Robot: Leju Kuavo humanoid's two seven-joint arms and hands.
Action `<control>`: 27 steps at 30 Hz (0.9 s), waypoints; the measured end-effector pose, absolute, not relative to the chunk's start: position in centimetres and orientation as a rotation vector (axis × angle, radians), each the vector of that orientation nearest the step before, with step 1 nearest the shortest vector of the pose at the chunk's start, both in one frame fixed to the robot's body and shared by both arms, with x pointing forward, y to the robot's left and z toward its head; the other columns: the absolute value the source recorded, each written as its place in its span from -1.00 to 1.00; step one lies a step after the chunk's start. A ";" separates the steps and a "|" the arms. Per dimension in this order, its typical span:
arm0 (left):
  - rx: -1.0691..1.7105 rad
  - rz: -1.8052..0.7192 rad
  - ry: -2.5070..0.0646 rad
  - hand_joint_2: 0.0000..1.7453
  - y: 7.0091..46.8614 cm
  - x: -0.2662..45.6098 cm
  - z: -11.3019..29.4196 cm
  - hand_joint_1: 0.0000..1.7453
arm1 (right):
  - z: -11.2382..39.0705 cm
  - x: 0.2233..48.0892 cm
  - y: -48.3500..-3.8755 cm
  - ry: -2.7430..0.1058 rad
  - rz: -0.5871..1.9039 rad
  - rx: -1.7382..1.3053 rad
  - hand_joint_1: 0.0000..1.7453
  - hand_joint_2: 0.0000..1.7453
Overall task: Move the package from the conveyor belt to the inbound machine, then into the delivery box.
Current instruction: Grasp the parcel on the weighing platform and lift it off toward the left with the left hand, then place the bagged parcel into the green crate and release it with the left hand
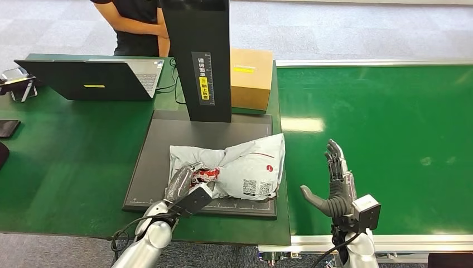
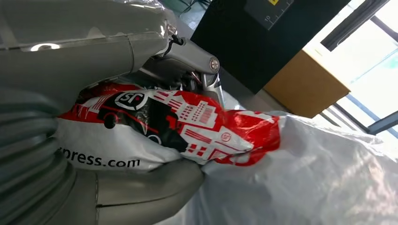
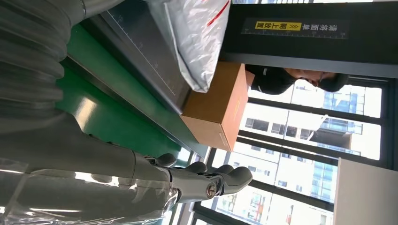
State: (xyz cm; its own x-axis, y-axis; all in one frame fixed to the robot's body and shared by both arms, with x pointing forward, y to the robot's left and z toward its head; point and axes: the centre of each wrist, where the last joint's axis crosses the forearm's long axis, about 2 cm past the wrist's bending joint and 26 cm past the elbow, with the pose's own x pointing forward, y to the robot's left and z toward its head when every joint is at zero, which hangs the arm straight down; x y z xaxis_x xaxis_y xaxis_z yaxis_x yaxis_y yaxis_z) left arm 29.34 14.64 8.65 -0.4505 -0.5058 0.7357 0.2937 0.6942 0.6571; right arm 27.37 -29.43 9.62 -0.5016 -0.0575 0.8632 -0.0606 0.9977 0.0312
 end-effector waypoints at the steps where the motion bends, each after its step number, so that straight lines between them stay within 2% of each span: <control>1: 0.176 -0.924 -1.827 1.00 14.6 29.3 8.7 1.00 | 9.6 27.4 -29.4 -2.097 0.004 0.082 -1.00 1.00; 11: 0.356 -0.801 -1.836 1.00 16.1 29.6 8.6 1.00 | 9.5 27.1 -29.6 -2.094 -0.002 0.078 -1.00 1.00; 27: 1.072 -0.335 -1.754 1.00 27.8 28.8 9.2 1.00 | 9.3 26.3 -30.1 -2.090 -0.030 0.065 -1.00 1.00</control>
